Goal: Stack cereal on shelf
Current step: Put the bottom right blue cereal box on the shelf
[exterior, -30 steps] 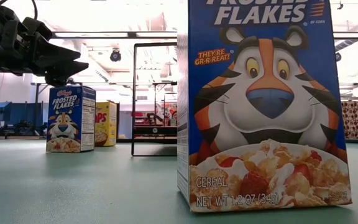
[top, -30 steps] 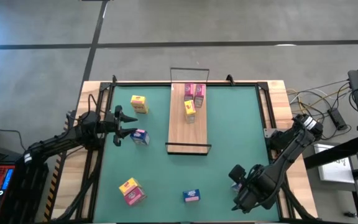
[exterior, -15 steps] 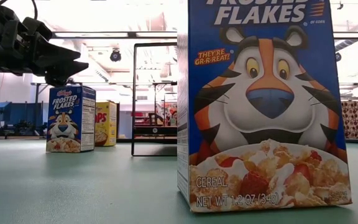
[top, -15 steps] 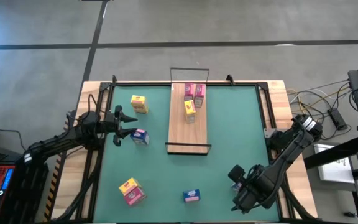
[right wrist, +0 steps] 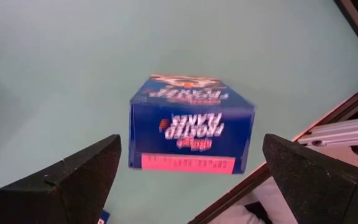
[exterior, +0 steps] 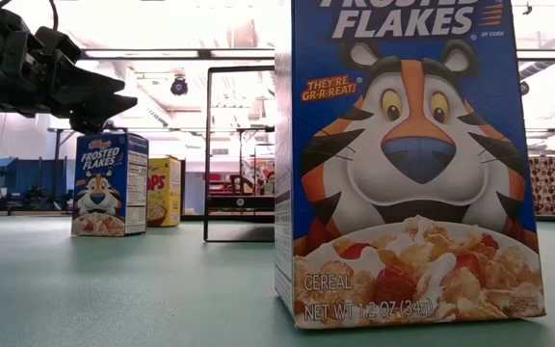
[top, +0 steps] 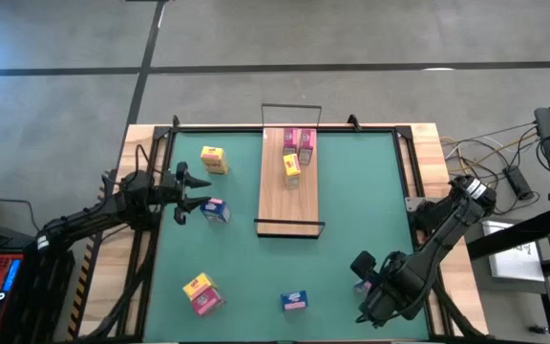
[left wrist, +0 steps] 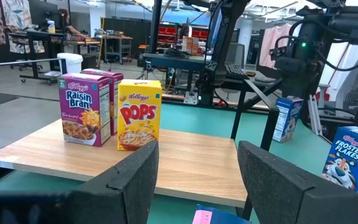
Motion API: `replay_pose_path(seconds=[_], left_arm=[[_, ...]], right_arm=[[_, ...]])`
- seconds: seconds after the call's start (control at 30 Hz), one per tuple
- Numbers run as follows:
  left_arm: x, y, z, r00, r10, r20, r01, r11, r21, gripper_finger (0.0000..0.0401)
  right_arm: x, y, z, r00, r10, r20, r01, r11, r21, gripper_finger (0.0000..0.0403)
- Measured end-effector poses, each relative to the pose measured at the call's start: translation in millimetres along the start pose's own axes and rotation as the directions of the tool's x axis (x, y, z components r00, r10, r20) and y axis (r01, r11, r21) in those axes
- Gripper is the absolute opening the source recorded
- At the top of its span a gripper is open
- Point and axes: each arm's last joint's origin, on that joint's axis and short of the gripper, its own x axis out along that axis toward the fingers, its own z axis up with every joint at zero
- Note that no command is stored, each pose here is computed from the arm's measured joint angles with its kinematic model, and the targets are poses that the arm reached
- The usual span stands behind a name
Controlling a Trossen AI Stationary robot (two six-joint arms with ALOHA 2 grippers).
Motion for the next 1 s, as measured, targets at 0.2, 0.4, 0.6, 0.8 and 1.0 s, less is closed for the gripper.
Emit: replay_pose_path(seconds=[0.2, 0.4, 0.6, 0.8, 1.0], left_arm=[[0.0, 0.0, 0.0, 1.000, 0.000, 0.000, 0.000, 1.000, 0.000, 0.0204], [0.0, 0.0, 0.0, 1.000, 0.000, 0.000, 0.000, 1.000, 0.000, 0.0204], [0.0, 0.0, 0.0, 1.000, 0.000, 0.000, 0.000, 1.000, 0.000, 0.0204], [0.0, 0.0, -0.1, 1.000, 0.000, 0.000, 0.000, 1.000, 0.000, 0.0204], [0.0, 0.0, -0.1, 1.000, 0.000, 0.000, 0.000, 1.000, 0.000, 0.0204]], right_arm=[[2.7, 0.2, -1.2, 1.000, 0.000, 0.010, 0.000, 1.000, 0.001, 0.0383], [14.3, 0.8, -6.9, 0.999, -0.001, 0.051, 0.001, 1.000, 0.003, 0.0383], [16.4, 1.0, -8.0, 0.998, 0.004, 0.058, -0.004, 1.000, 0.003, 0.0383], [27.0, 1.7, -9.7, 0.994, 0.007, 0.105, -0.008, 1.000, 0.005, 0.0380], [31.1, 2.8, -10.6, 0.991, 0.038, 0.131, -0.039, 0.999, 0.002, 0.0371]])
